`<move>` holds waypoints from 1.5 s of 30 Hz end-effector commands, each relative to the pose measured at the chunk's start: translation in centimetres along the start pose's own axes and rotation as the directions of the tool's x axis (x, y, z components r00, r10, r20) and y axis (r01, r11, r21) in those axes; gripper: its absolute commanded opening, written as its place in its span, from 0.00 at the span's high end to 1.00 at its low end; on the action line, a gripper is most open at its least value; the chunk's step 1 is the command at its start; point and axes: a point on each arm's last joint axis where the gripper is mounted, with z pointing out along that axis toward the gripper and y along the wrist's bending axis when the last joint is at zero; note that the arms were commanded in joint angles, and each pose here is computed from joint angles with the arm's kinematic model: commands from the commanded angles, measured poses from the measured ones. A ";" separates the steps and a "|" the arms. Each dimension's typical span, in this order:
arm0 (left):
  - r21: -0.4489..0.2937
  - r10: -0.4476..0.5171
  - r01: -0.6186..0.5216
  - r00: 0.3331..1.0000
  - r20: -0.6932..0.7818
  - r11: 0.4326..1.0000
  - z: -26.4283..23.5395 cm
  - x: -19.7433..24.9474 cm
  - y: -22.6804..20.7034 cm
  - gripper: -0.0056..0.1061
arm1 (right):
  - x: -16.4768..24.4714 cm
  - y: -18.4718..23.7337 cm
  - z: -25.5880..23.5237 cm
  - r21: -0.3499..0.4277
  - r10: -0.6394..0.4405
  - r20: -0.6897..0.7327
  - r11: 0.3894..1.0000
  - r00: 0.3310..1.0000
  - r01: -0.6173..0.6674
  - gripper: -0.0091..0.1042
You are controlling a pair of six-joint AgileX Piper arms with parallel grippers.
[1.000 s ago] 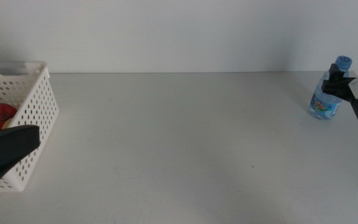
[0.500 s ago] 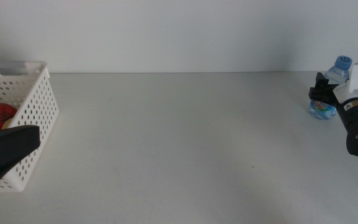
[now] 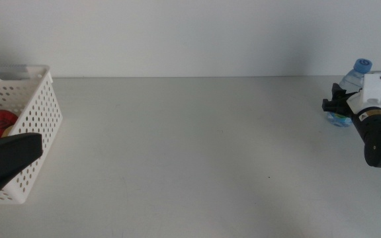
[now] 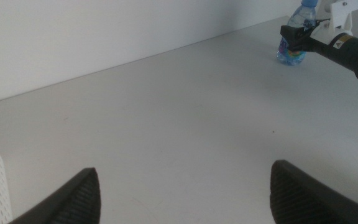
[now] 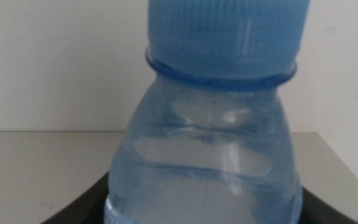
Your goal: Use arms to grab the bottles and put them into the dustbin to the left of the table.
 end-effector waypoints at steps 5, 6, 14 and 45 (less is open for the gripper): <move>0.012 -0.020 0.019 0.996 0.084 1.000 -0.3 -1.2 -0.1 0.11 | -7.3 4.3 -1.6 -0.217 -0.048 0.252 0.970 0.966 0.105 0.93; 0.012 -0.020 0.019 0.996 0.084 1.000 -0.3 -1.2 -0.1 0.11 | -8.0 5.4 -2.0 -0.257 -0.026 0.267 0.961 0.963 0.097 0.93; 0.012 -0.020 0.019 0.996 0.085 1.000 -0.3 -1.2 -0.1 0.11 | -11.7 14.7 -5.0 -0.568 0.084 0.313 0.815 0.946 0.116 0.93; 0.012 -0.020 0.019 0.996 0.085 1.000 -0.3 -1.2 -0.1 0.11 | -8.2 29.9 -9.7 -0.823 0.040 0.237 0.539 0.971 0.178 0.74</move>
